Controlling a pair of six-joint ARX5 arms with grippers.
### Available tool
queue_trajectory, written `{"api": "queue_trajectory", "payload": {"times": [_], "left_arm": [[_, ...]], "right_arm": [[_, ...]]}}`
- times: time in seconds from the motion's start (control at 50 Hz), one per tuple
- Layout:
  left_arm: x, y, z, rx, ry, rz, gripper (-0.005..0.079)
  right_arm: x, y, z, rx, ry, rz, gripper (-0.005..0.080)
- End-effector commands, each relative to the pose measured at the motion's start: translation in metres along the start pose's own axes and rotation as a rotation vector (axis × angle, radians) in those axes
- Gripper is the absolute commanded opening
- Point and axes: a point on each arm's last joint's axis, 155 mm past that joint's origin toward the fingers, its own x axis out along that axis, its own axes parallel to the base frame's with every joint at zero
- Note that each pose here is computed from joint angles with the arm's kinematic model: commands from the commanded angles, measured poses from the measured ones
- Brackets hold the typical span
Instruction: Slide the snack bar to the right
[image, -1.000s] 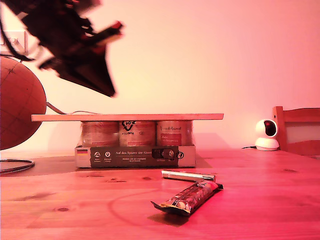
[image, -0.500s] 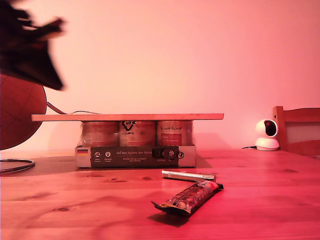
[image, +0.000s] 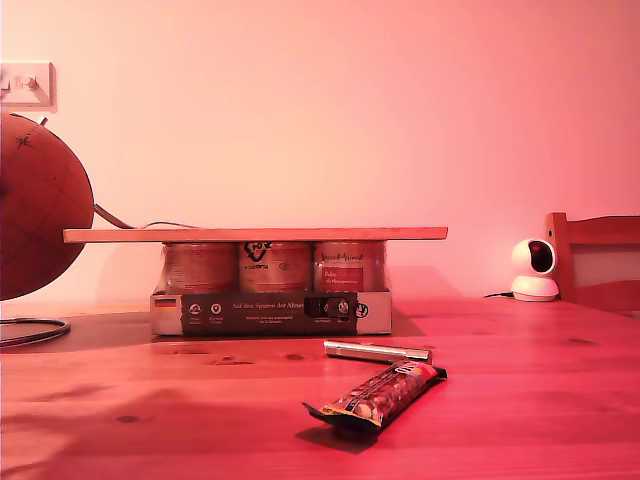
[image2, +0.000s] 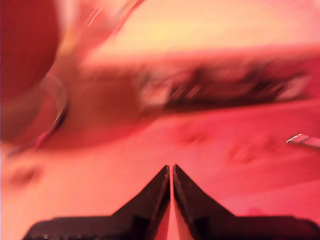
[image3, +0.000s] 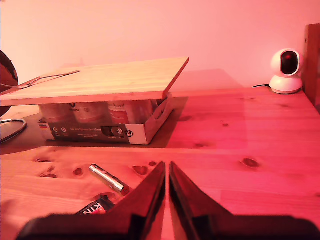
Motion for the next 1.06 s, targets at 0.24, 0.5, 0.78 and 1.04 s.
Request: {"api": "queue_trajectory", "payload": {"times": [0.24, 0.5, 0.78, 1.04], "left_arm": [[-0.025, 0.004, -0.001, -0.021, -0.133, 0.011, 0.0001], [-0.041, 0.004, -0.017, -0.012, -0.167, 0.022, 0.0001], [-0.062, -0.001, -0.004, 0.006, -0.271, 0.019, 0.0001], [-0.073, -0.006, 0.006, -0.023, -0.327, -0.001, 0.0001]], "right_arm": [[-0.002, 0.002, 0.013, -0.002, -0.041, 0.006, -0.0012], [-0.002, 0.002, 0.006, 0.004, -0.014, 0.005, -0.0012], [-0.004, -0.001, -0.028, 0.033, 0.121, -0.008, -0.0012], [-0.01, -0.003, -0.059, 0.06, 0.247, -0.02, -0.0012]]}}
